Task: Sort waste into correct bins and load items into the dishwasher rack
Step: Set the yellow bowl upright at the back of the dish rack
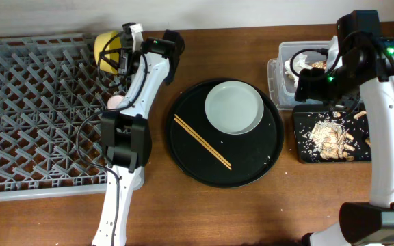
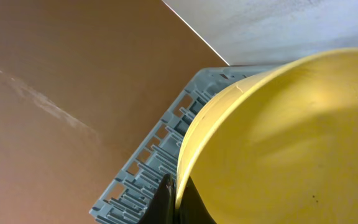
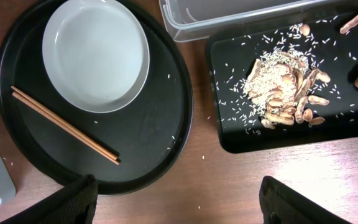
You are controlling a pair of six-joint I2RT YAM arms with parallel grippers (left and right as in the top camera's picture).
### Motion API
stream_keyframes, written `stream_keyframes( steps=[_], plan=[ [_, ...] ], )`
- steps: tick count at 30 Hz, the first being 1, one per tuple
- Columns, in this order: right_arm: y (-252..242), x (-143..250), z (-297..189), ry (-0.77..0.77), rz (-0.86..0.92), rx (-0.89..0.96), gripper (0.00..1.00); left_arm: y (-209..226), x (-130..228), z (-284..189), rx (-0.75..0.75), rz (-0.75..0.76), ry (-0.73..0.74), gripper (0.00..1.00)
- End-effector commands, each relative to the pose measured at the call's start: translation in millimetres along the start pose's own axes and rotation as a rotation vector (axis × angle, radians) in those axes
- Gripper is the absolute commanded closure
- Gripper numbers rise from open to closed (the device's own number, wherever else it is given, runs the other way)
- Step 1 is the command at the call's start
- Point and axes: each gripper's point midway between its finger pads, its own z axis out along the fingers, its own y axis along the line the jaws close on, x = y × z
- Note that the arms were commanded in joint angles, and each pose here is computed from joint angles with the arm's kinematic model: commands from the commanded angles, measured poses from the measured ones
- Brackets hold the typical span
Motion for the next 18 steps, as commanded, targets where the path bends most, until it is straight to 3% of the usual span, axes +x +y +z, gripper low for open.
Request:
stream_keyframes(
  steps=[1, 18],
  plan=[
    [-3.2, -1.0, 1.3, -0.002, -0.009, 0.017, 0.16, 1.5, 1.5, 7.2, -0.020, 0.016, 0.001, 1.00],
    [-2.7, -5.4, 1.3, -0.020, -0.009, 0.016, 0.16, 8.6, 8.1, 39.5, -0.065, -0.025, 0.047, 1.00]
  ],
)
